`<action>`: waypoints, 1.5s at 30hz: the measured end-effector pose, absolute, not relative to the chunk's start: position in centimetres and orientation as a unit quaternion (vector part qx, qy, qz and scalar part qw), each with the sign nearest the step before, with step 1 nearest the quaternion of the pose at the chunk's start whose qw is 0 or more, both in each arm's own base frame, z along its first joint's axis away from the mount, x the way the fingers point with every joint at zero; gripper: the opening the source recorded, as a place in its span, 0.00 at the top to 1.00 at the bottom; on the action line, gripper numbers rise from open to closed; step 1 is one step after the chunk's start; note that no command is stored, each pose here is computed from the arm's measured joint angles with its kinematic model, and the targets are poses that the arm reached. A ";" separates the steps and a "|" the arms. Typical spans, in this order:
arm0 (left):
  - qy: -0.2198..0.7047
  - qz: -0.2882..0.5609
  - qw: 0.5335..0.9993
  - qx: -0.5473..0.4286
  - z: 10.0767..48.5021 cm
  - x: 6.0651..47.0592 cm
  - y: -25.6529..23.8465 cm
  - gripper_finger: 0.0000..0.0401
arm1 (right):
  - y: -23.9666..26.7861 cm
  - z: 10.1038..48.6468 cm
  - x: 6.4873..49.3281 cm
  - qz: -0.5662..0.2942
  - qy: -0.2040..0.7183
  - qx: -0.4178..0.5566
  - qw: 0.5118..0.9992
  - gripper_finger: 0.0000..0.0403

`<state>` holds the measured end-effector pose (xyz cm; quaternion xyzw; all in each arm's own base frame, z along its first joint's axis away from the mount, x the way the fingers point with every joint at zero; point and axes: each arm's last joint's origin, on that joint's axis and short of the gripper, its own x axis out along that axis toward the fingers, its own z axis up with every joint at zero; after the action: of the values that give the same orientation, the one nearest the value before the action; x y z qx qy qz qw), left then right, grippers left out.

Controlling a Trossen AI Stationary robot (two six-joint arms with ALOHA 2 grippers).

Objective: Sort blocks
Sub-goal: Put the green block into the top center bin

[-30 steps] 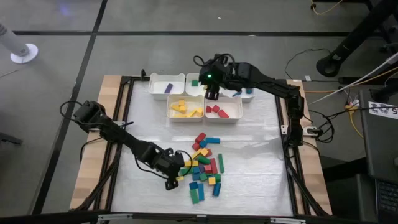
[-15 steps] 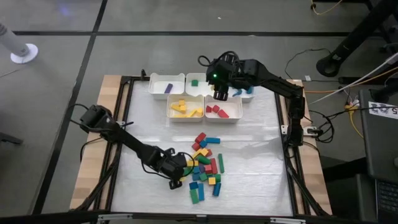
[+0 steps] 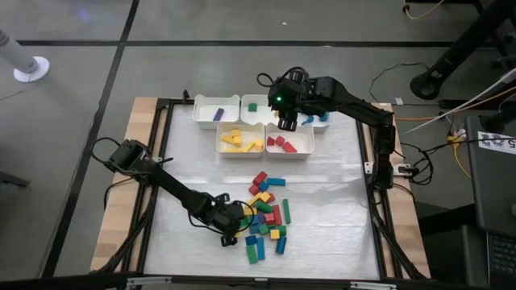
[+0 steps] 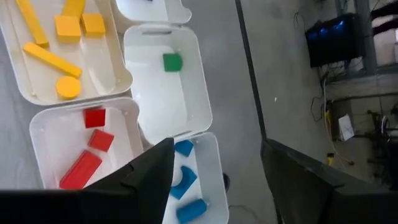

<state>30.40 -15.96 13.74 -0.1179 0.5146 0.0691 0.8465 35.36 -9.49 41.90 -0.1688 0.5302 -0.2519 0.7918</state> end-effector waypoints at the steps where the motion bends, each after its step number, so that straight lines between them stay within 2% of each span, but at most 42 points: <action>1: 0.515 0.068 0.847 -0.114 13.7 30.4 -15.9 0.60 | -9.4 41.8 35.2 -0.250 0.534 -0.157 0.792 0.41; 4: 0.515 0.063 0.848 -0.109 13.7 30.5 -15.8 0.71 | -9.1 41.4 34.6 -0.237 0.556 -0.098 0.791 0.41; 7: 0.518 0.055 0.847 -0.111 14.0 30.5 -15.8 0.71 | -8.7 41.0 34.7 -0.219 0.553 -0.019 0.804 0.41; 11: 0.528 0.016 0.843 -0.104 15.3 30.0 -15.6 0.71 | -8.0 41.4 34.3 -0.146 0.545 0.059 0.823 0.41; 14: 0.532 -0.016 0.839 -0.108 17.0 29.4 -15.2 0.71 | -7.7 41.7 34.1 -0.119 0.540 0.077 0.830 0.41; 19: 0.506 -0.037 0.855 -0.108 20.7 28.4 -13.6 0.71 | -7.6 42.6 33.2 -0.126 0.528 0.079 0.836 0.41; 26: 0.459 -0.009 0.886 -0.062 25.2 26.9 -8.7 0.71 | -6.9 43.6 31.6 -0.156 0.509 0.129 0.836 0.41; 33: 0.417 0.084 0.904 0.037 27.5 26.8 -0.9 0.71 | -4.6 40.8 30.4 -0.189 0.557 0.172 0.790 0.41; 41: 0.359 0.193 0.909 0.085 28.0 27.7 9.2 0.70 | -0.4 35.1 30.1 -0.256 0.619 0.236 0.704 0.41; 45: 0.333 0.213 0.914 0.093 27.5 27.8 13.2 0.70 | 1.7 32.1 30.7 -0.286 0.614 0.271 0.684 0.41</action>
<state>27.76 13.17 27.54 0.0930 0.3327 0.2129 0.9140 30.74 1.71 32.11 0.2708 0.6143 -0.2859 0.6838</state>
